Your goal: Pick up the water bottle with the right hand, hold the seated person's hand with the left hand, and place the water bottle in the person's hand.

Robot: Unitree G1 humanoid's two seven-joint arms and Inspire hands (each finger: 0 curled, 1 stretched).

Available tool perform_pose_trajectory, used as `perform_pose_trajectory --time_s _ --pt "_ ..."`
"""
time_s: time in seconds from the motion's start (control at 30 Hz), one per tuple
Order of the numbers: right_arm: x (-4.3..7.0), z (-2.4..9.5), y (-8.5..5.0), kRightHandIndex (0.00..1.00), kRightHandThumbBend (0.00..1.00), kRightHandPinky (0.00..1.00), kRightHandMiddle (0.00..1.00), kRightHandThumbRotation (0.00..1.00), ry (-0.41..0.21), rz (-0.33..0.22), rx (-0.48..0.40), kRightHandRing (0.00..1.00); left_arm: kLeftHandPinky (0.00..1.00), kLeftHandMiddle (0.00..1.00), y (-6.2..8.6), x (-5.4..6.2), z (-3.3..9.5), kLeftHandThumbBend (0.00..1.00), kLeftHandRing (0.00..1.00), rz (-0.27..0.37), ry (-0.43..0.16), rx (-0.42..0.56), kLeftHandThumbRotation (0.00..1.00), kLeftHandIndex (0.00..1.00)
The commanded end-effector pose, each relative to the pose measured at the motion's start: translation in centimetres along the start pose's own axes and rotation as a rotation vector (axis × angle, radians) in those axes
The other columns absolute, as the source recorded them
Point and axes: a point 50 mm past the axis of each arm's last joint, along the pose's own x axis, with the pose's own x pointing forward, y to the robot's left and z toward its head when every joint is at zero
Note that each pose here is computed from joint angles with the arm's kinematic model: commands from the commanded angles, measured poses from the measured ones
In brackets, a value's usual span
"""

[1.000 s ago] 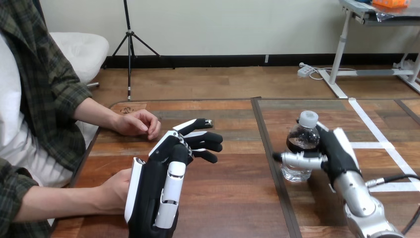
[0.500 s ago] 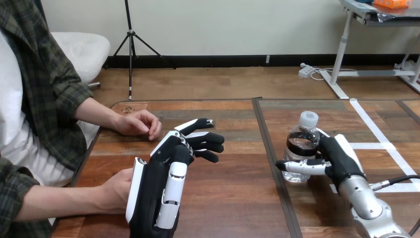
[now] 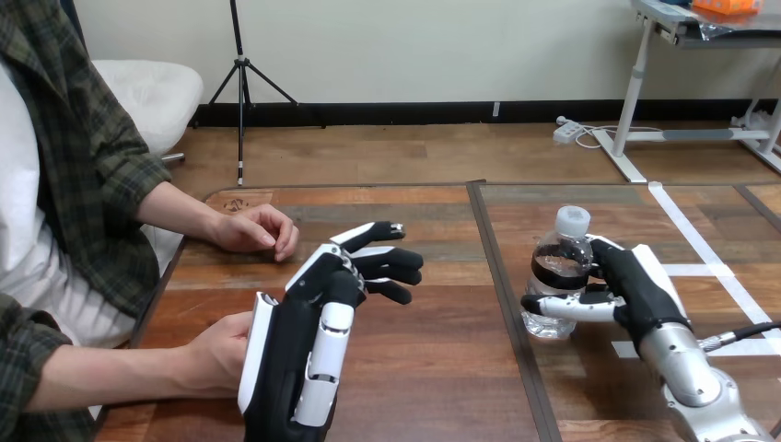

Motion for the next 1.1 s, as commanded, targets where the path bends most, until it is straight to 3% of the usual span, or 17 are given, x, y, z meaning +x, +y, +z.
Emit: perform_pose_trajectory --time_s 0.0,0.2,0.57,0.8,1.07 --pt "0.7 2.3 -1.4 0.82 0.79 0.75 0.82 0.0 -0.091 -0.062 -0.005 0.8 0.51 0.63 -0.5 1.7 0.7 0.36 0.6 -0.002 -0.078 -0.014 0.96 0.71" --pt "0.7 2.5 -1.3 0.76 0.76 0.72 0.75 0.0 -0.106 -0.093 0.021 0.73 0.5 0.63 -0.4 1.7 0.6 0.36 0.59 -0.002 -0.075 -0.015 0.96 0.71" --pt "0.6 3.1 -1.2 0.66 0.71 0.56 0.62 0.0 -0.139 -0.148 0.068 0.57 0.49 0.63 -0.4 1.7 0.6 0.36 0.58 -0.001 -0.072 -0.02 0.96 0.7" --pt "0.6 3.5 -1.1 0.61 0.7 0.5 0.56 0.0 -0.158 -0.182 0.037 0.52 0.49 0.63 -0.3 1.7 0.7 0.34 0.58 0.003 -0.069 -0.024 0.95 0.7" --pt "0.7 4.0 -1.1 0.56 0.72 0.49 0.53 0.0 -0.179 -0.194 -0.004 0.5 0.48 0.63 -0.3 1.7 0.7 0.35 0.58 0.009 -0.068 -0.029 0.94 0.7"
